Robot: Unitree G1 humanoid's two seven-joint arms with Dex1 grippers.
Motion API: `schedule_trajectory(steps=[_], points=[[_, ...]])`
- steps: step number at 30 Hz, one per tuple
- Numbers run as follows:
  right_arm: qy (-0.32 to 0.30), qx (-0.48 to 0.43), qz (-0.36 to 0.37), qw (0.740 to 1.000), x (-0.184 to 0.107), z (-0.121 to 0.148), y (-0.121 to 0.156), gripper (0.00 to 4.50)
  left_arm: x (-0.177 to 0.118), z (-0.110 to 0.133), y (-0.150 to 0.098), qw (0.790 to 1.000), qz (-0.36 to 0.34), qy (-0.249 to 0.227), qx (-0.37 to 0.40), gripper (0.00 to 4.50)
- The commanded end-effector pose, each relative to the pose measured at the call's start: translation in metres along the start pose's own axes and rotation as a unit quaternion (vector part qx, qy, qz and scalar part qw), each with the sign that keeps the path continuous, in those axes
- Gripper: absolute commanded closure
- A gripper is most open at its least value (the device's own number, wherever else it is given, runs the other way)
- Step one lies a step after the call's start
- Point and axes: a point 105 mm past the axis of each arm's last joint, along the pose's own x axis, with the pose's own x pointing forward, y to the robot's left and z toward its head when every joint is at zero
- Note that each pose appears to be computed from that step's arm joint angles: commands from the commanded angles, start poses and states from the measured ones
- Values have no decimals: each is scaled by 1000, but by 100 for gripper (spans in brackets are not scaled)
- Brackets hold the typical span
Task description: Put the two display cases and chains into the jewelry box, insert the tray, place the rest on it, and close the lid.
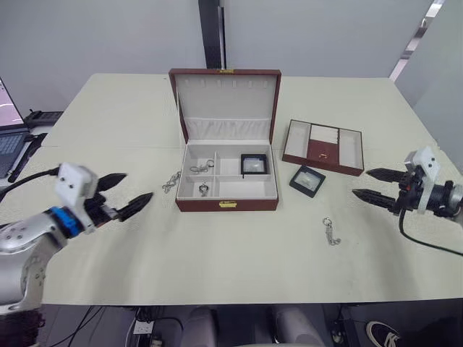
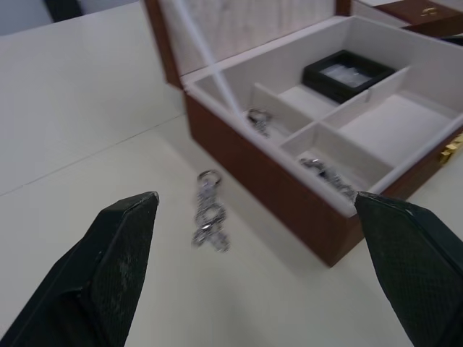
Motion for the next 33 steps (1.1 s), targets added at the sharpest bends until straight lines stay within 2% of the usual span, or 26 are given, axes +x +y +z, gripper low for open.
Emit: schedule_trajectory(steps=[1, 5, 7, 14, 21, 30, 33], points=[[15, -38, 32, 999, 10, 25, 6, 3, 21, 18, -36, 996, -77, -31, 15, 0], [63, -81, 24, 994, 29, 28, 3, 3, 41, 32, -70, 989, -132, -66, 33, 0], [73, -82, 19, 994, 38, 29, 3, 3, 45, 36, -79, 986, -142, -76, 46, 0], [89, -90, 33, 991, 81, 20, 29, 3, 52, 36, -111, 975, -182, -103, 81, 0], [95, -94, 28, 991, 98, 10, 37, 3, 53, 33, -125, 971, -196, -114, 77, 0], [107, -98, 15, 989, 105, 0, 35, 3, 56, 36, -125, 971, -199, -109, 73, 0], [106, -98, 10, 989, 107, 1, 33, 60, 57, 37, -124, 971, -199, -108, 72, 0]])
